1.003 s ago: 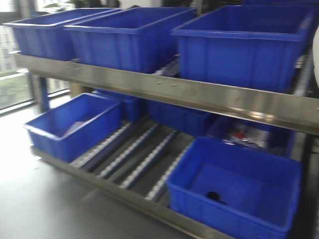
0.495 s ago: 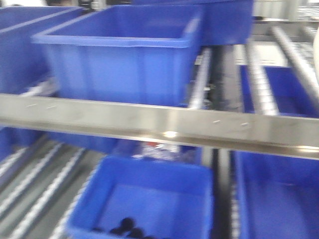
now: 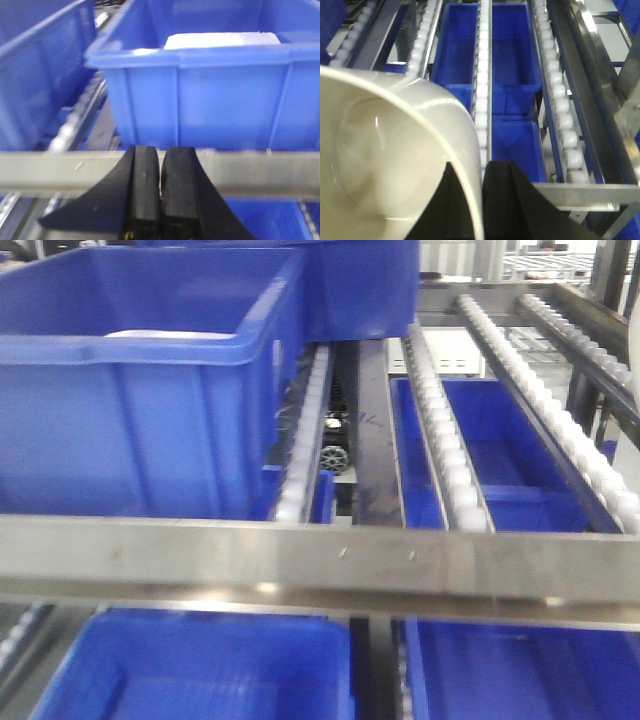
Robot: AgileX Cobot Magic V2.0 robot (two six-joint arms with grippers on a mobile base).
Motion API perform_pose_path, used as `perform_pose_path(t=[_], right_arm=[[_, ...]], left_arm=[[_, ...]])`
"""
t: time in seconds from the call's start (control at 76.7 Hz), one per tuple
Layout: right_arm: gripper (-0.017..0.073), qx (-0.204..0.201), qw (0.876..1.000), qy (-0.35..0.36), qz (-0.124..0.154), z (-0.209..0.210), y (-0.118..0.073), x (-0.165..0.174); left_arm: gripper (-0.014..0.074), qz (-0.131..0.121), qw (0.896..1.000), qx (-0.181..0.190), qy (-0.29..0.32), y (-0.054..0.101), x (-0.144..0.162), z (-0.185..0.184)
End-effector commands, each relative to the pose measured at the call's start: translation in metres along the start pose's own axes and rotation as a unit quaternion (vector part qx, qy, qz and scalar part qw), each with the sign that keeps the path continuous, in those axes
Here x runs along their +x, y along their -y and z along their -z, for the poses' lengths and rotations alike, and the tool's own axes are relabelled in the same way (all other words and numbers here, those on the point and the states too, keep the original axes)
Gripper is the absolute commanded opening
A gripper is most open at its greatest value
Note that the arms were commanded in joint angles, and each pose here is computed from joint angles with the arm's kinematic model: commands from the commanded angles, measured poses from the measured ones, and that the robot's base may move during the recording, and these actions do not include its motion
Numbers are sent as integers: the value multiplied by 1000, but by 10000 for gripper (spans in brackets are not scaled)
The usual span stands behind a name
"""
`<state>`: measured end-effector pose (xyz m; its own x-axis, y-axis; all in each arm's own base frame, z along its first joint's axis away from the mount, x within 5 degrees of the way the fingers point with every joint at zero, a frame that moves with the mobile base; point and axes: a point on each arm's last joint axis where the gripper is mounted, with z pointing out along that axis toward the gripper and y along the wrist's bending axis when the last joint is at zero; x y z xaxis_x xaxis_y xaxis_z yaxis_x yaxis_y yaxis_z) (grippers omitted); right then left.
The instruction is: Move white bin to right shelf second layer
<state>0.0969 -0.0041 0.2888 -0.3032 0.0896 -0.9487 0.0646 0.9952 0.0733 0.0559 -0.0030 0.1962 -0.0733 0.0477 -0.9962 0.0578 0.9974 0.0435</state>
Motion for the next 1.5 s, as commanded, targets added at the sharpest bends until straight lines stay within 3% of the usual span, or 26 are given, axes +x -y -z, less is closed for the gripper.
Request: perform_pose_path(t=[0.0, 1.486], right_arm=[[49, -4, 998, 65, 0, 4, -1, -19], [49, -4, 998, 65, 0, 4, -1, -19]], left_arm=[[85, 3, 999, -1, 32, 0, 4, -1], [85, 3, 999, -1, 32, 0, 4, -1]])
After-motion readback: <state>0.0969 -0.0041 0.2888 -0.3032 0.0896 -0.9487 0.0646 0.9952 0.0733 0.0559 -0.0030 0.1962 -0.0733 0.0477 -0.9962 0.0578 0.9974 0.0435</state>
